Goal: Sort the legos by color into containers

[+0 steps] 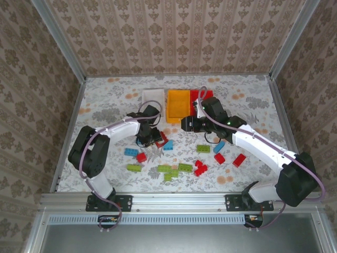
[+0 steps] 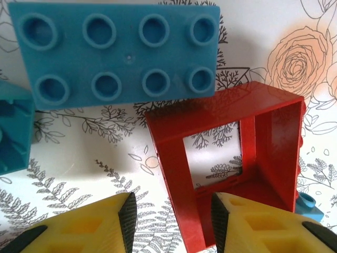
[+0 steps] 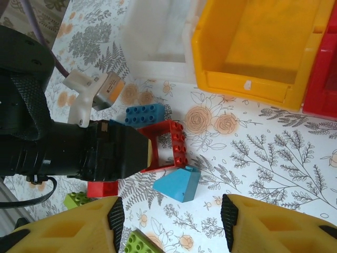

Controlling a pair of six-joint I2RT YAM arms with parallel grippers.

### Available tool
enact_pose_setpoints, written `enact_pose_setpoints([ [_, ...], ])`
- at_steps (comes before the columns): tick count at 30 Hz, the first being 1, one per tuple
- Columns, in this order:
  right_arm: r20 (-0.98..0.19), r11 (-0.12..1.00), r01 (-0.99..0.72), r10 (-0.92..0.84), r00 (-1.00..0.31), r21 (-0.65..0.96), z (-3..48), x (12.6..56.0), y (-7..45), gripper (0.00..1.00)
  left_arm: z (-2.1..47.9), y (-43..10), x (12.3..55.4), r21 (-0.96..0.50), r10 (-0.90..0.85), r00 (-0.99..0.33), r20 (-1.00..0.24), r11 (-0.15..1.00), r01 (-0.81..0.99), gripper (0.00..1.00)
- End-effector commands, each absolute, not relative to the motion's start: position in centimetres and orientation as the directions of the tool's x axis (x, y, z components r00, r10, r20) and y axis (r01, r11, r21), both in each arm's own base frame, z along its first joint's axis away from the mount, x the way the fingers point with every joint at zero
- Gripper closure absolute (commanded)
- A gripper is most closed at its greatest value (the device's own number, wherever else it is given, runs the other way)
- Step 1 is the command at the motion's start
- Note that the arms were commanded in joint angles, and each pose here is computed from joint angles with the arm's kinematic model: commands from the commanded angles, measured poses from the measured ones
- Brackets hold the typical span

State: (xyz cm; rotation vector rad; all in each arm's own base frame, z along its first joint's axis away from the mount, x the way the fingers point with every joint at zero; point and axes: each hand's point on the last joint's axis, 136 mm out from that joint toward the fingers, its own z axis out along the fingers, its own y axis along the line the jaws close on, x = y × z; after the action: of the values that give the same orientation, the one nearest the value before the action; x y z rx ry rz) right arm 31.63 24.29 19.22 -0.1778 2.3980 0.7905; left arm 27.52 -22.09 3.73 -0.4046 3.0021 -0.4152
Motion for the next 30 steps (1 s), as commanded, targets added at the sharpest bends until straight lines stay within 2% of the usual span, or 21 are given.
enact_pose_setpoints([
  [1,-0.569,0.795,-0.304,0.062,-0.820,0.525,19.2,31.0,24.7,0.46,3.4,-22.5,28.2,-0.283,-0.288,-0.957,-0.038,0.922,-0.266,0.68],
  [8,-0.571,0.795,-0.304,0.064,-0.818,0.525,19.4,31.1,24.8,0.48,4.8,-22.0,28.4,-0.256,-0.258,-0.963,-0.080,0.939,-0.231,0.91],
  [12,-0.577,0.799,-0.303,0.066,-0.814,0.520,19.7,31.2,24.7,0.48,7.3,-21.1,28.6,-0.212,-0.213,-0.967,-0.140,0.960,-0.181,1.00],
  [16,-0.595,0.805,-0.302,0.077,-0.800,0.510,20.5,31.6,24.5,0.49,11.0,-19.7,29.7,-0.158,-0.159,-0.962,-0.221,0.979,-0.126,1.00],
  [20,-0.620,0.806,-0.302,0.100,-0.778,0.508,21.8,32.7,24.7,0.50,14.0,-18.6,33.0,-0.126,-0.113,-0.952,-0.284,0.989,-0.079,1.00],
  [30,-0.713,0.830,-0.307,0.146,-0.686,0.466,25.5,38.0,27.4,0.50,14.1,-18.4,44.5,-0.071,-0.037,-0.934,-0.356,0.997,-0.013,1.00],
])
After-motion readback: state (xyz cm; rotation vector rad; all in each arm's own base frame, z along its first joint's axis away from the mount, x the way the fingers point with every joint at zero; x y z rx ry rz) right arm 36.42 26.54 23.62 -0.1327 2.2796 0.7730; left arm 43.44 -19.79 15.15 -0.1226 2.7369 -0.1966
